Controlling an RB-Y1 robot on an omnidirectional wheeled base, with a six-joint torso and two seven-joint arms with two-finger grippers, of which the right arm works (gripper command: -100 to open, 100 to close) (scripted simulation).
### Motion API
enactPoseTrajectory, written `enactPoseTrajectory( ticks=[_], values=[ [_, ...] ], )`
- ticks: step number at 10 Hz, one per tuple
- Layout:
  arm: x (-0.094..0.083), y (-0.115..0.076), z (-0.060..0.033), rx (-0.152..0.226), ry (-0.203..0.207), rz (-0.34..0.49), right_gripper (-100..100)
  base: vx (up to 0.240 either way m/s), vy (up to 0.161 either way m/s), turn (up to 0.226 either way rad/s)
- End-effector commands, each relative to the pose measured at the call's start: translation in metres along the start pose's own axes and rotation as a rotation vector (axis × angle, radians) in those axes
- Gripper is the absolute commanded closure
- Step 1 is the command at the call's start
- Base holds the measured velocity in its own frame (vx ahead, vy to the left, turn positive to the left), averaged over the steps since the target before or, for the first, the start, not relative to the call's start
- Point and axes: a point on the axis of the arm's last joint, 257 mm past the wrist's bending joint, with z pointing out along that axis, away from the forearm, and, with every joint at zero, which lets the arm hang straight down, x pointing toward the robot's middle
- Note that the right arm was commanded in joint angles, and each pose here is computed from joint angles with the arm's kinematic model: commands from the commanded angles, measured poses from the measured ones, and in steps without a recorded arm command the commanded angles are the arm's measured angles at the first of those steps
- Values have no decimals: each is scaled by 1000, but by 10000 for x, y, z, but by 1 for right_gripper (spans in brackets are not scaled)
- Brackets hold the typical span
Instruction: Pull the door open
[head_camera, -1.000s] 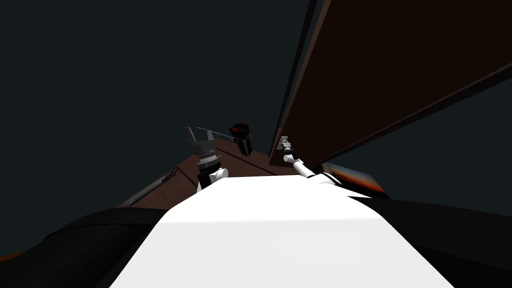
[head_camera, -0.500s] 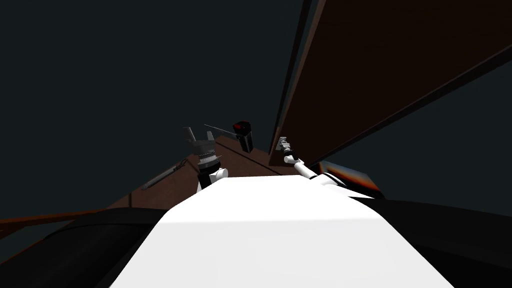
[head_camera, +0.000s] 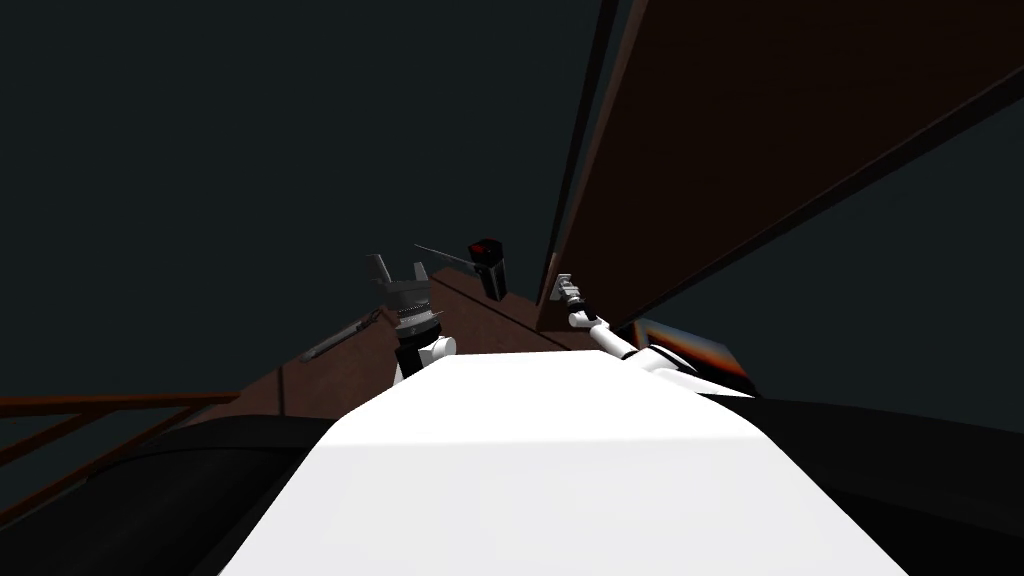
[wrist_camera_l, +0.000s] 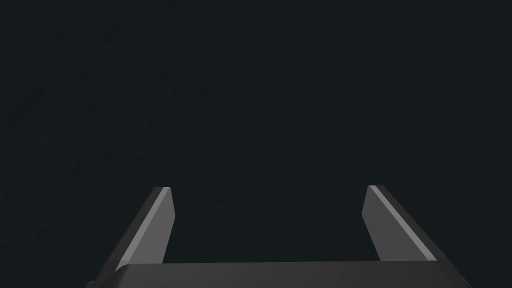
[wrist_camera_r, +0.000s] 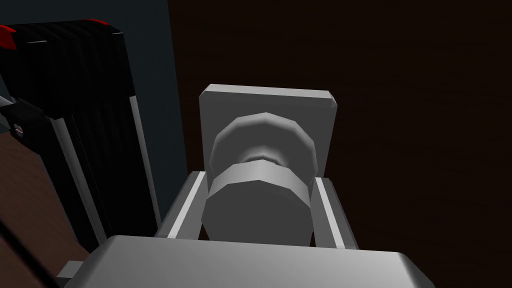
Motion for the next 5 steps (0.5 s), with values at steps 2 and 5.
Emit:
enactPoseTrajectory(
  ticks=[2, 5],
  values=[
    [-10, -121, -58, 44, -3, 4, 100, -211, -117, 82],
    [-9, -222, -101, 87, -3, 7, 100, -210, -105, 76]
  ],
)
